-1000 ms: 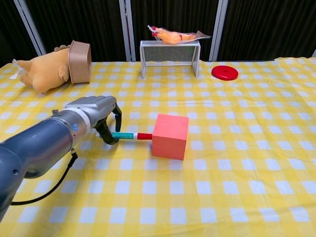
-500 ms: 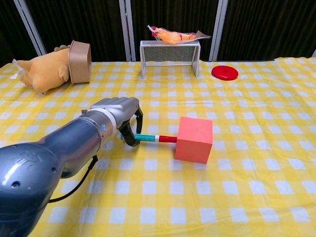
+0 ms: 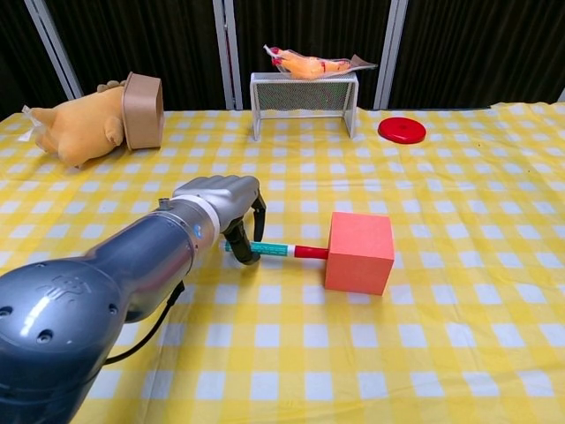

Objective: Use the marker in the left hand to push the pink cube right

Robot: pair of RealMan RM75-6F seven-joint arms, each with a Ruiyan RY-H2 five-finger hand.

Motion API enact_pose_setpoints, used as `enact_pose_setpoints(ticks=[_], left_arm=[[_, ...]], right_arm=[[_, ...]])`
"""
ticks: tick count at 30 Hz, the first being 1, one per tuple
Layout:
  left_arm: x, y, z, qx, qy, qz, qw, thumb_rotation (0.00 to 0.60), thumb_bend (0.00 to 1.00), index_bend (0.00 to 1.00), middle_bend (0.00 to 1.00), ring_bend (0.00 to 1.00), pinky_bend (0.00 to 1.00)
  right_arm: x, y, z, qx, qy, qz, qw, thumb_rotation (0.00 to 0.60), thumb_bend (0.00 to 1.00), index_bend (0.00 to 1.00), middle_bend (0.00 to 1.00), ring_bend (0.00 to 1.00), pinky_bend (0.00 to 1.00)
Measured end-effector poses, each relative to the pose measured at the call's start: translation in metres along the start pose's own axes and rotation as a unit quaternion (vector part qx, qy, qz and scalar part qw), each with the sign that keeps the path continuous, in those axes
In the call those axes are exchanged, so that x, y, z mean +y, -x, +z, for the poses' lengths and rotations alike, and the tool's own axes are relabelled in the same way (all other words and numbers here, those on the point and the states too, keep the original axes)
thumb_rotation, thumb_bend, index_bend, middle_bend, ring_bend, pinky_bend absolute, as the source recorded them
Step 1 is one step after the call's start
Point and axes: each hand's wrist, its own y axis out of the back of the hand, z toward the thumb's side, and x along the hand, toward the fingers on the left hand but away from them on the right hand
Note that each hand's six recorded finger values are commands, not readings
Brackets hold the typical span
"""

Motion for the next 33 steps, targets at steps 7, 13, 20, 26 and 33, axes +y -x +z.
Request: enact_pose_setpoints(ticks=[7, 13, 20, 26, 33], left_arm=[[0.000, 0.000, 0.014, -0.013, 0.003, 0.000, 0.9999, 0.600, 0.46, 0.65, 0.12, 0.00, 0.12], [-0.002, 0.000, 0.029, -0.024, 0.006, -0.003, 0.9997, 0.600, 0.46, 0.65, 0.12, 0.00, 0.12], [-0.001, -0.003, 0.050, -0.038, 0.002, -0.002, 0.9993, 0.600, 0.46, 0.65, 0.12, 0.00, 0.12], [-0.001, -0.005, 0.069, -0.049, 0.000, -0.003, 0.9988, 0.600, 0.46, 0.65, 0.12, 0.00, 0.12], [-0.003, -0.005, 0.088, -0.064, 0.000, -0.008, 0.9979, 0.600, 0.46, 0.65, 0.12, 0.00, 0.12]], right_arm=[[-0.001, 0.000, 0.000, 0.000, -0.001, 0.002, 1.0000, 0.600, 0.32, 0.00, 0.00, 0.00, 0.00], [-0.001, 0.000, -0.001, -0.002, 0.000, 0.003, 1.0000, 0.600, 0.32, 0.00, 0.00, 0.00, 0.00], [-0.001, 0.000, -0.001, -0.002, 0.001, 0.004, 1.0000, 0.600, 0.32, 0.00, 0.00, 0.00, 0.00], [-0.001, 0.000, -0.002, -0.004, 0.001, 0.004, 1.0000, 0.600, 0.32, 0.00, 0.00, 0.00, 0.00], [0.000, 0.000, -0.004, -0.007, 0.003, 0.003, 1.0000, 0.600, 0.32, 0.00, 0.00, 0.00, 0.00]])
